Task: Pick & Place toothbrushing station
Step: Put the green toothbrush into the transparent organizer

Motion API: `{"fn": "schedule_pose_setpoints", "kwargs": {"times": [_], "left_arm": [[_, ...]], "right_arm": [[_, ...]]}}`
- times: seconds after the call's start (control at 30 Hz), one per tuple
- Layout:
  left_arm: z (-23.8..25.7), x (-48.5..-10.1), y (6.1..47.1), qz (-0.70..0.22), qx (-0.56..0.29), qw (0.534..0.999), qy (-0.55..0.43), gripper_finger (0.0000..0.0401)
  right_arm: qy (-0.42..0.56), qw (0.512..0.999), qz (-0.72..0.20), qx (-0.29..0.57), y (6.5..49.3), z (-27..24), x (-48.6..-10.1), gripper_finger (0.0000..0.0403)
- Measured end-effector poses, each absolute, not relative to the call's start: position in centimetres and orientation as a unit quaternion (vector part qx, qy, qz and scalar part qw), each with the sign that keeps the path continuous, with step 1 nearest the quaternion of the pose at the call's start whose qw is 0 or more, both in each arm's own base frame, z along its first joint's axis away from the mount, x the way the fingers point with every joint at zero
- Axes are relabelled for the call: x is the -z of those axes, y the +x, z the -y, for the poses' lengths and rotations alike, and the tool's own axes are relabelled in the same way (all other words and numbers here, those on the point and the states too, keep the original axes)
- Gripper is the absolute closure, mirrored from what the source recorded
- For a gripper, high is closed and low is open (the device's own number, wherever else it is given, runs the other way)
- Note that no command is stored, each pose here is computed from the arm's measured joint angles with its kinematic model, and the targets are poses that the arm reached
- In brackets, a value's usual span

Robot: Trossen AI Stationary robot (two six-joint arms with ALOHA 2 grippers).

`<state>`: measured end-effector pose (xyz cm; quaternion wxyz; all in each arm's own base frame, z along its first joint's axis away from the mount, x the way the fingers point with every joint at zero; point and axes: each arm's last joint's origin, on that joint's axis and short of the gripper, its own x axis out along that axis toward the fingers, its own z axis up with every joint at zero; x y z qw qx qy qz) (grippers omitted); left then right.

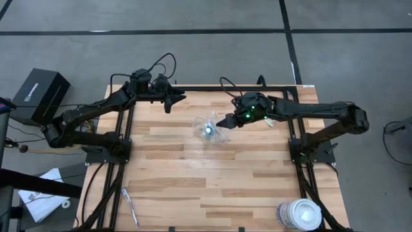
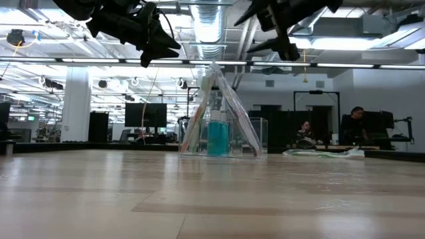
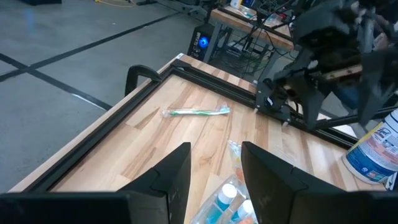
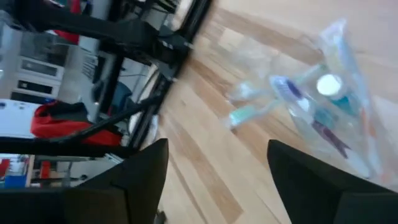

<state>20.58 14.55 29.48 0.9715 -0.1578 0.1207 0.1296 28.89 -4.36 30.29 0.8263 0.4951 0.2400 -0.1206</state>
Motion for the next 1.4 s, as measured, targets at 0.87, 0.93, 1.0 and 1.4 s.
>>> {"fn": "schedule_pose_setpoints", "kwargs": {"times": [0.87, 0.93, 1.0, 1.4], "left_arm": [[-15.3, -27.8, 21.6, -0.148, -0.135, 0.961, -0.189, 0.0265], [-15.4, -27.7, 21.6, -0.15, -0.135, 0.961, -0.19, 0.0265], [-15.4, -27.7, 21.7, -0.151, -0.135, 0.961, -0.191, 0.0265], [-15.4, -27.7, 21.7, -0.15, -0.139, 0.96, -0.193, 0.0265]], "right_arm": [[0.336, 0.661, -0.56, 0.37, 17.3, 12.4, -24.5, 0.0204], [0.345, 0.645, -0.581, 0.356, 16.9, 12.7, -22.6, 0.0202], [0.353, 0.628, -0.599, 0.351, 16.3, 12.6, -20.8, 0.0199], [0.392, 0.614, -0.598, 0.335, 13.9, 12.5, -15.8, 0.0205]]}}
